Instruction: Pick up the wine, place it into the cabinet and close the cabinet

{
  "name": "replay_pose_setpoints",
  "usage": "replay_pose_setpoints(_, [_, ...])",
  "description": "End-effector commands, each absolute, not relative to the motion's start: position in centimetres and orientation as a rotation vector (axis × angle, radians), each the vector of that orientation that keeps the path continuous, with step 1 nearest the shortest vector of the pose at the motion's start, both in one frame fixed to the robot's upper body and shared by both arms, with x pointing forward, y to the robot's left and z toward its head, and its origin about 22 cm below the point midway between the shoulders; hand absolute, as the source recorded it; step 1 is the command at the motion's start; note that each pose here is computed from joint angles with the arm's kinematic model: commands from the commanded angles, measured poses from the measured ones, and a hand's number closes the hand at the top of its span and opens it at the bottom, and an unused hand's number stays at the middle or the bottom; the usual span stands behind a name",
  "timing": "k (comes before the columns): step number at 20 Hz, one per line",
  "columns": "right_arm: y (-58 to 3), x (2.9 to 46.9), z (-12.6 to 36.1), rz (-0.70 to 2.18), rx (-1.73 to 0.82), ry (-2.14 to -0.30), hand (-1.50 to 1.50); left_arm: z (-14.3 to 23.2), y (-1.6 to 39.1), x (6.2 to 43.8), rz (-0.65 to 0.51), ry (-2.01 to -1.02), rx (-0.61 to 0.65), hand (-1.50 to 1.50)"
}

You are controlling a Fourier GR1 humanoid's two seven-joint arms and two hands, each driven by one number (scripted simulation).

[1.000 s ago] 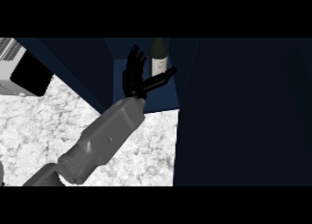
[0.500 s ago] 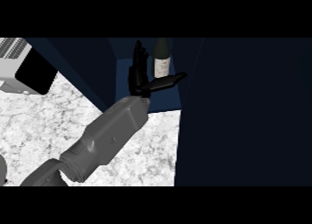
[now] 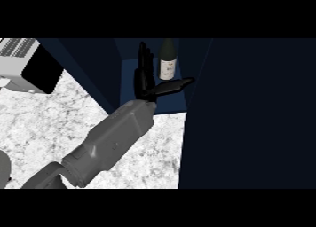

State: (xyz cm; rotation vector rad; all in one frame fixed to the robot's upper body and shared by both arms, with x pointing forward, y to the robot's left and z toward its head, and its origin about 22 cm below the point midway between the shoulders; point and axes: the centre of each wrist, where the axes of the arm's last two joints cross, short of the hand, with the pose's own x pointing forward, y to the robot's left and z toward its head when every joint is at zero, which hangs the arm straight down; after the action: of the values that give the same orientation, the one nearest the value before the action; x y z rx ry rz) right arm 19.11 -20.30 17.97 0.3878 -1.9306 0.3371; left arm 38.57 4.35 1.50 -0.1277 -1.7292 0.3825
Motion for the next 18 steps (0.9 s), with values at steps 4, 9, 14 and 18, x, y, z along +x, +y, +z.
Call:
replay_pose_setpoints(4, [-21.2, 18.2, 18.4, 0.319, 0.363, -1.937, -1.5, 0.0, 4.2, 37.2, 0.375, -1.73, -0.205, -1.5])
replay_pose_setpoints(9, [-20.5, 17.7, 17.9, 0.307, 0.368, -1.933, -1.5, -0.9, 3.4, 35.6, 0.304, -1.753, -0.246, -1.5])
replay_pose_setpoints(14, [-22.2, 17.8, 17.1, 0.293, 0.334, -1.908, -1.5, -1.2, 2.2, 33.3, 0.307, -1.75, -0.233, -1.5])
replay_pose_setpoints(18, [-21.3, 17.5, 18.1, 0.279, 0.32, -1.905, -1.5, -0.4, 2.1, 34.0, 0.286, -1.778, -0.232, -1.5])
